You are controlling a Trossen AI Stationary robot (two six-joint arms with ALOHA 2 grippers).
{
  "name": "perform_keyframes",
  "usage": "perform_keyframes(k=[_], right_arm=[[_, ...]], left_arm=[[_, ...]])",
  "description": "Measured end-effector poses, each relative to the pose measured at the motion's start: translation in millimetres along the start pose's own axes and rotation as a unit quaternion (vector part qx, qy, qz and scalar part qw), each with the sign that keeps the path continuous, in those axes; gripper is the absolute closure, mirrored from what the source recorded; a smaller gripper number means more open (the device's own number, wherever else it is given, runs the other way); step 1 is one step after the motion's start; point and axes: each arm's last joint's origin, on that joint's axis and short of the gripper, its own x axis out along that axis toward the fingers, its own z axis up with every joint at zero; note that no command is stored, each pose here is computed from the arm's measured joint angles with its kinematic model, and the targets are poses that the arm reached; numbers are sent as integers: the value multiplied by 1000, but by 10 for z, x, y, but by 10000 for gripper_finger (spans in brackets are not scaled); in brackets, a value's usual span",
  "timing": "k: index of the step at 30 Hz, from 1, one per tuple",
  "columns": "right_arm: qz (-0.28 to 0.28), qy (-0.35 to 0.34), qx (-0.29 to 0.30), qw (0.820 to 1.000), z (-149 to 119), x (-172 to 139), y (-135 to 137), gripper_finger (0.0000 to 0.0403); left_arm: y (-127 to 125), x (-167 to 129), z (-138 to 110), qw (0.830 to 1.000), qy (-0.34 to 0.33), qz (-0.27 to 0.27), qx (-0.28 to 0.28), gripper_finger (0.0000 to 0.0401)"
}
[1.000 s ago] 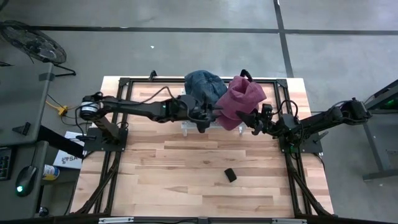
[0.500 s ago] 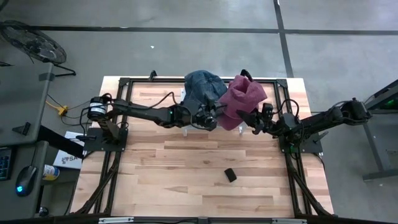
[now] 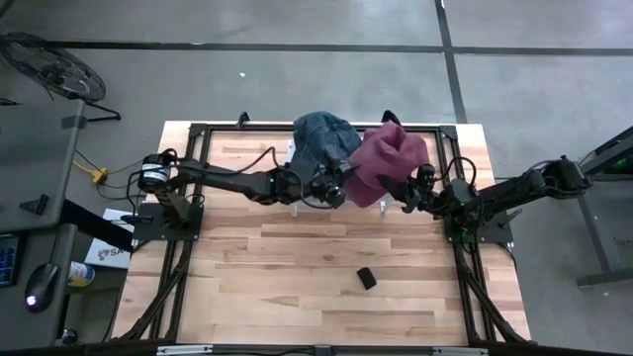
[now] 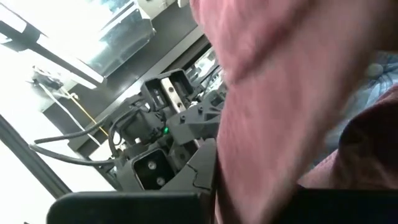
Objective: Pick & Place hat
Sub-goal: Stack the red cap on top of the other red cap on the shelf
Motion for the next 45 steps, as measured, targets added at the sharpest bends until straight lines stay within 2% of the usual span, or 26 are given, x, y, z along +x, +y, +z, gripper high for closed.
perform_keyframes(k=[4,6,13,23,30,40,45], right_arm=[[0,1,2,1000,-3,-1,-1,389],[0,2,1,1000,-4,-2,-3,387],[12,12,-3,1000,-14,-6,0,364],[28,-14,1,1000,67,-25,51,337],[40,-34,-11,999,142,-50,95,329],[46,-62,-59,995,249,-94,148,329],[44,-43,-69,996,238,-107,143,329]], left_arm=[[16,-24,48,1000,2,8,2,383],[11,-31,59,1000,5,8,2,391],[16,-36,51,999,34,17,10,393],[96,-39,57,997,60,55,18,393],[251,-22,102,994,74,75,23,393],[498,-17,147,987,117,114,4,393],[598,-16,138,980,153,127,18,393]])
